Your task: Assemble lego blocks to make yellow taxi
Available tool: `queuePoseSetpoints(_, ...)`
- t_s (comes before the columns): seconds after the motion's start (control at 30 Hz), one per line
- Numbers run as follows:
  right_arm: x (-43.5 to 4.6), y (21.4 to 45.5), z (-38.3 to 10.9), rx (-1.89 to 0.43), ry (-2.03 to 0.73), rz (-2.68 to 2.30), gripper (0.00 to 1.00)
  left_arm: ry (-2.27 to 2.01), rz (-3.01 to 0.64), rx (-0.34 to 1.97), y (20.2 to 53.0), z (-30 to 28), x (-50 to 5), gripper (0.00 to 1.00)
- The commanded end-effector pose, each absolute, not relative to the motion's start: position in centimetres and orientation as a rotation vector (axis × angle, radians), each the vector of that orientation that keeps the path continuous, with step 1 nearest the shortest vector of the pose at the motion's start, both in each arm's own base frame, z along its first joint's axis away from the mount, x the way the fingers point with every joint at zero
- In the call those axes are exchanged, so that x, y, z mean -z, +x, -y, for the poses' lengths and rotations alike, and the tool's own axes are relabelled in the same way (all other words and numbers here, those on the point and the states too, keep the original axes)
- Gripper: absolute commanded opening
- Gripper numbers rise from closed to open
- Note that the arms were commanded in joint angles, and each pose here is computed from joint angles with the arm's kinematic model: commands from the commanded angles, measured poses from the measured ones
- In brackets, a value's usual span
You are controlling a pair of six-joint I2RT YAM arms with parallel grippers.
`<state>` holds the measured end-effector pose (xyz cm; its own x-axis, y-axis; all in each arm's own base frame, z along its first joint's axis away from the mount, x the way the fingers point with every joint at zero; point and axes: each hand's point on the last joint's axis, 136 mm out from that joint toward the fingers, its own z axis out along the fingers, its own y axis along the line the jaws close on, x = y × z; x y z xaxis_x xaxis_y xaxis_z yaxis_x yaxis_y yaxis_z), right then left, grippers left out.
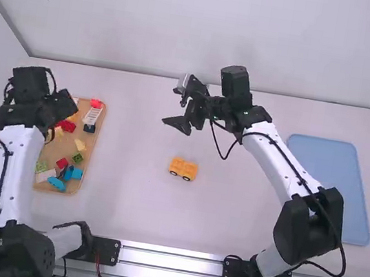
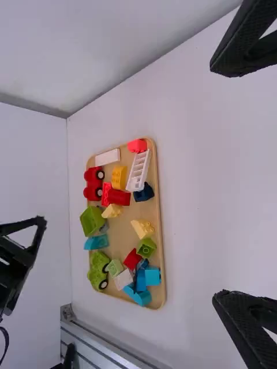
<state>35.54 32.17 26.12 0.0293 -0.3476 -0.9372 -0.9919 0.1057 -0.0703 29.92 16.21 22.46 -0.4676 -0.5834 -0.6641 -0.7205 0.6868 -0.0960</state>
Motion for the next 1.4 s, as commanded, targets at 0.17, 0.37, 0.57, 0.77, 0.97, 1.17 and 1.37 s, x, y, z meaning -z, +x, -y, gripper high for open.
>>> queuePoseSetpoints(0.17, -26.3, 36.3, -31.6, -0.913, -1.342, -1.508, 0.99, -1.176, -2.246, -0.101, 29.4, -18.1, -18.8, 0.99)
queuePoseSetpoints(0.37, -26.6, 36.2, -32.0, -0.909, -1.347, -1.486, 0.98, -1.161, -2.376, -0.065, 31.6, -18.4, -15.7, 0.99)
queuePoseSetpoints(0.57, -26.5, 36.0, -32.0, -0.918, -1.350, -1.491, 0.99, -1.144, -2.484, -0.060, 34.2, -19.7, -15.7, 0.99)
queuePoseSetpoints(0.77, -25.8, 35.5, -32.0, -0.904, -1.396, -1.483, 0.99, -1.216, -2.656, -0.049, 34.5, -19.6, -13.3, 0.99)
queuePoseSetpoints(0.97, -25.7, 35.6, -31.9, -0.897, -1.392, -1.491, 0.99, -1.228, -2.704, 0.080, 34.5, -18.0, -11.2, 1.00)
queuePoseSetpoints(1.17, -25.9, 35.9, -31.7, -0.891, -1.386, -1.487, 0.99, -1.204, -2.775, 0.117, 34.0, -15.5, -9.3, 0.87)
queuePoseSetpoints(1.37, -25.8, 35.5, -32.0, -0.900, -1.395, -1.484, 0.98, -1.292, -2.795, -0.112, 33.0, -14.3, -8.3, 0.90)
